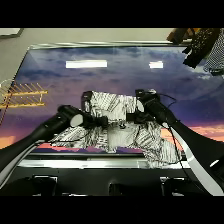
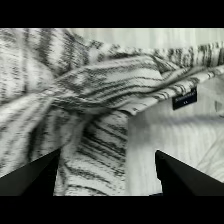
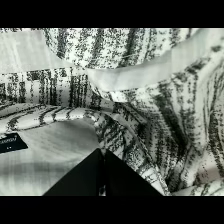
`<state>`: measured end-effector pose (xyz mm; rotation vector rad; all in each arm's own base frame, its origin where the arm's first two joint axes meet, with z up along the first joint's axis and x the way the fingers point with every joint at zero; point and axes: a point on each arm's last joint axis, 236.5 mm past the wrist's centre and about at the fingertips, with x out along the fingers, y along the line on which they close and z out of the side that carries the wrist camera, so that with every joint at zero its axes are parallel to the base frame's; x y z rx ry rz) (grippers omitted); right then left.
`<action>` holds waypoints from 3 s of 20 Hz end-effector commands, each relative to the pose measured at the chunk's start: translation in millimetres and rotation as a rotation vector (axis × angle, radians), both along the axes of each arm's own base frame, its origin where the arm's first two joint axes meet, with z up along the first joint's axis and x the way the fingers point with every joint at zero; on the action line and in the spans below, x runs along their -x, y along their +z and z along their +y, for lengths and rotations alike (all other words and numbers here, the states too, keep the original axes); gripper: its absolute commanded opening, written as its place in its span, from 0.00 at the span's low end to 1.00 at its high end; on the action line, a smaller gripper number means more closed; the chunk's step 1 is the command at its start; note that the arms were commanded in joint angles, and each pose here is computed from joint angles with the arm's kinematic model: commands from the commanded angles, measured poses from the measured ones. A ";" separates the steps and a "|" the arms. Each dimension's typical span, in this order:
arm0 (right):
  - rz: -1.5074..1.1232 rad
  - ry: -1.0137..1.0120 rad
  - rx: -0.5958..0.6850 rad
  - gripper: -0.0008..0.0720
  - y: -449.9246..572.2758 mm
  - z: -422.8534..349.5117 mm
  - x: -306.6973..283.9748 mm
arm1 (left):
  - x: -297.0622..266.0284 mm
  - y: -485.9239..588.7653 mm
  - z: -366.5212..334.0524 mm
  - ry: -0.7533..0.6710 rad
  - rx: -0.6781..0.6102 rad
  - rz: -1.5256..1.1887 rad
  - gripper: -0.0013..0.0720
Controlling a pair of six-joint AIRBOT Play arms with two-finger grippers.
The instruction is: Fold the clothes and pants, and hang the long-sleeved shirts on hangers.
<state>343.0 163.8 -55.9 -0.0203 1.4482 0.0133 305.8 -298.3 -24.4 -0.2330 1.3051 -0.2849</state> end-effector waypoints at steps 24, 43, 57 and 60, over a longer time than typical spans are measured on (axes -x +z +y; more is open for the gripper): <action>-0.370 -0.021 -0.064 0.07 186.5 -17.6 -32.8 | -86.9 136.0 15.7 -0.039 -0.117 -0.230 0.06; -1.140 0.046 -0.579 0.07 518.1 -15.9 37.0 | 8.5 433.8 71.0 0.007 0.326 -0.735 0.06; -0.247 -0.069 0.025 0.07 170.5 -10.4 23.0 | -15.0 116.1 50.3 0.065 -0.081 -0.085 0.06; -0.210 -0.161 -0.001 0.07 118.0 -0.8 29.5 | -14.5 85.3 46.5 0.063 -0.083 -0.058 0.06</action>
